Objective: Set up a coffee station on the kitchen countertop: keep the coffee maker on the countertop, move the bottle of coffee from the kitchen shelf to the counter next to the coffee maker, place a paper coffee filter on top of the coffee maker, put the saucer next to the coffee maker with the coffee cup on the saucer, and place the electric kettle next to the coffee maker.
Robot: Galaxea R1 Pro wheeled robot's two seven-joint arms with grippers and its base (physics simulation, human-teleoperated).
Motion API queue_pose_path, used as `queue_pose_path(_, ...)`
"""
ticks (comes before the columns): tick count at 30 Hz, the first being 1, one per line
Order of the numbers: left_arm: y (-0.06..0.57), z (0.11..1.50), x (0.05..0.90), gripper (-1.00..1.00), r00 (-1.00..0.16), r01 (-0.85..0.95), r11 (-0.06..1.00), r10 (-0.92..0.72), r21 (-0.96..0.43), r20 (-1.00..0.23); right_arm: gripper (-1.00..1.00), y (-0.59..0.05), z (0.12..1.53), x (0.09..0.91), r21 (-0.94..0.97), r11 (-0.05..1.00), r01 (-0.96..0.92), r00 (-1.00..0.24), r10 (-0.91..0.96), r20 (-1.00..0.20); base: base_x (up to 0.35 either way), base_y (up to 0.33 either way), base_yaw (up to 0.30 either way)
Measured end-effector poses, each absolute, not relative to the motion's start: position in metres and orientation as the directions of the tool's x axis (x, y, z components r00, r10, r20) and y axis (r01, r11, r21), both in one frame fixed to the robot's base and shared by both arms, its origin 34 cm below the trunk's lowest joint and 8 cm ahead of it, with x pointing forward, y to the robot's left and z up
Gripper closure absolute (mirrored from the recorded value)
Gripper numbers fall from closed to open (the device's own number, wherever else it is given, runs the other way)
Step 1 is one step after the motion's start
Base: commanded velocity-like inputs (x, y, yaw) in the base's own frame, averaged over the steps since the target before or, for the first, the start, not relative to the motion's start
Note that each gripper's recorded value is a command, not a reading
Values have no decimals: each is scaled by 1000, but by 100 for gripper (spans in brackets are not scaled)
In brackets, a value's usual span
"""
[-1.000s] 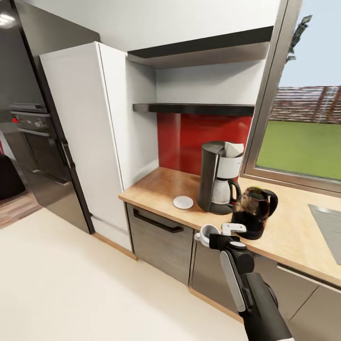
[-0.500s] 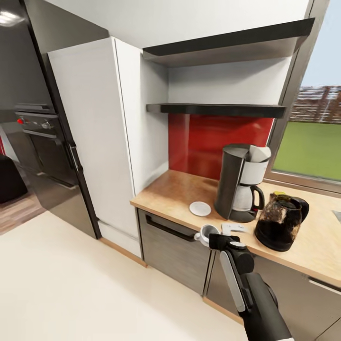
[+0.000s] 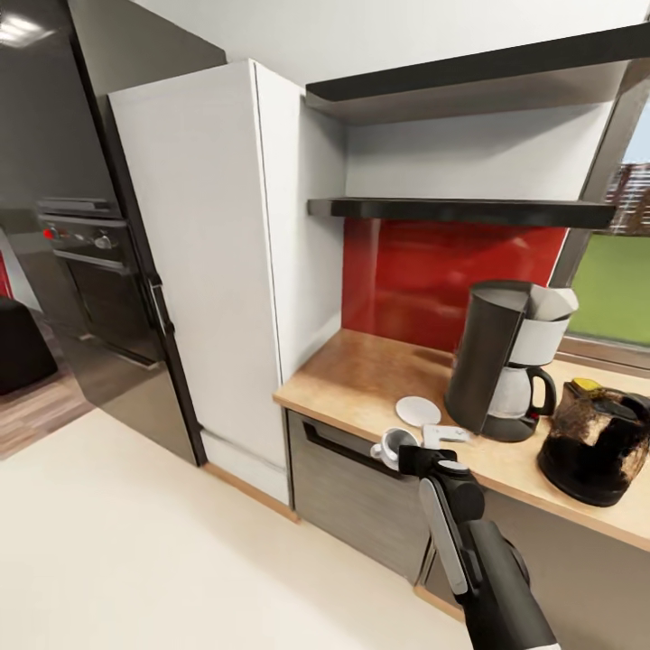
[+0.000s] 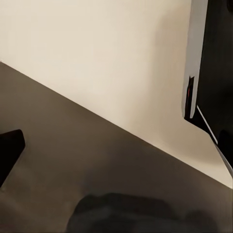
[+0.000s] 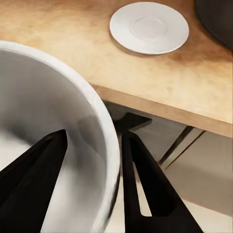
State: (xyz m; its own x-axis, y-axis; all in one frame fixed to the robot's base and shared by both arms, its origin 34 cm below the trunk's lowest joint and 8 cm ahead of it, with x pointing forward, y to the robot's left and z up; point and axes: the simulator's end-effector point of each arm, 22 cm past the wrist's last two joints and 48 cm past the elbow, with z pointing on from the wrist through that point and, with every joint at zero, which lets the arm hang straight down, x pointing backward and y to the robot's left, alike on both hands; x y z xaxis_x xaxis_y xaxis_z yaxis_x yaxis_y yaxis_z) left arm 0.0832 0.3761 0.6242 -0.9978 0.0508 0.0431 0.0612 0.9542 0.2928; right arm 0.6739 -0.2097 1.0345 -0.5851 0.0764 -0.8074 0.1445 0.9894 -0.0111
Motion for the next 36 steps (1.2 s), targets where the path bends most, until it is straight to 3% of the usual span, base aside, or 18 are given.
queue_pose_path(11,377,624,84,-100,-998,61,954,51,294,42,100,-210,1034,674,-11,989,145,-585,77,-807,187,298,-67)
queue_pose_path(36,377,624,84,-100,-998,60,954,50,293,42,100,-210,1032,673,-13,989,144,-590,76,-804,173,289,-293)
